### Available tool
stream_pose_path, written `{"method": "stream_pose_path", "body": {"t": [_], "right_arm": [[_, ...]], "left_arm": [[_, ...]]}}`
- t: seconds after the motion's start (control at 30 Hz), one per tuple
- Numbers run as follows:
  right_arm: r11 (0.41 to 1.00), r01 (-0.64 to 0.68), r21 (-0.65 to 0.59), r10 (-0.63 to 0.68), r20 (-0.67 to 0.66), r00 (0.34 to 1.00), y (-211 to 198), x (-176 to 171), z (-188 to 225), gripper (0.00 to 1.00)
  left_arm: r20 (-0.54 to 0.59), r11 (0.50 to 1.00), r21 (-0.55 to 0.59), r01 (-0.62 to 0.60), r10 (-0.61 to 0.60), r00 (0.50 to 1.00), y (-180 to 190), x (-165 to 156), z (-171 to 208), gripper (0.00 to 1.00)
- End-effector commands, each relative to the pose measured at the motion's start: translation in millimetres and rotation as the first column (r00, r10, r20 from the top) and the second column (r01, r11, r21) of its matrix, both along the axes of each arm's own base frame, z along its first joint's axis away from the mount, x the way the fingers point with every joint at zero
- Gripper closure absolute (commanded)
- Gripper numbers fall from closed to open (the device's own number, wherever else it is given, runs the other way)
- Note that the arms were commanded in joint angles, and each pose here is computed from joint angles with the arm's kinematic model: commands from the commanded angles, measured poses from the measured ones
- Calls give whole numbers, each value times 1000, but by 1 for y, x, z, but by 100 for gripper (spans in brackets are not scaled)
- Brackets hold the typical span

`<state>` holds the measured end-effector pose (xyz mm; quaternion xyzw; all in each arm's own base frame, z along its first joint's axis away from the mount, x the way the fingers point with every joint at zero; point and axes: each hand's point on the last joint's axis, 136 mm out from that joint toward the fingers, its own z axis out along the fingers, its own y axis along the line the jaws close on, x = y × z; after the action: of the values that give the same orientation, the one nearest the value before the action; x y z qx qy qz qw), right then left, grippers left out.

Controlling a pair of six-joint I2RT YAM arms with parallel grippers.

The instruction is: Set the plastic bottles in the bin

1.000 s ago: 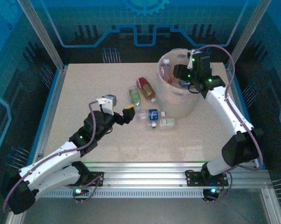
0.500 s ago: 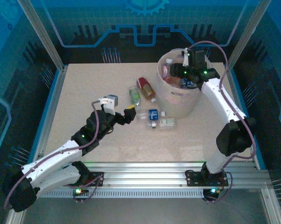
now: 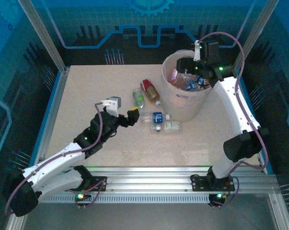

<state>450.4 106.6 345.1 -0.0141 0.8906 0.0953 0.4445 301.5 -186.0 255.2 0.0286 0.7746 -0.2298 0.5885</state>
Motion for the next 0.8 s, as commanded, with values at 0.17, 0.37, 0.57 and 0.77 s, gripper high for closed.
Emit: {"method": "stream_pose_path", "body": {"t": [0.17,0.37,0.57,0.77], "right_arm": [[999,31,-15,-30,26,999,-12,-47,36,0],[994,77,-76,-77,6,997,-21,-73,38,0],[976,142,-167,-148,-23,989,-35,-83,25,0],[945,196,-262,-213,-38,976,-48,-72,11,0]], "left_arm": [[-139,988,59,-143,150,979,14,20,-14,1],[-211,983,94,-158,175,962,9,35,-34,1],[-329,972,98,-214,234,915,15,58,-63,1],[-381,970,69,-232,241,893,13,78,-80,1]]}}
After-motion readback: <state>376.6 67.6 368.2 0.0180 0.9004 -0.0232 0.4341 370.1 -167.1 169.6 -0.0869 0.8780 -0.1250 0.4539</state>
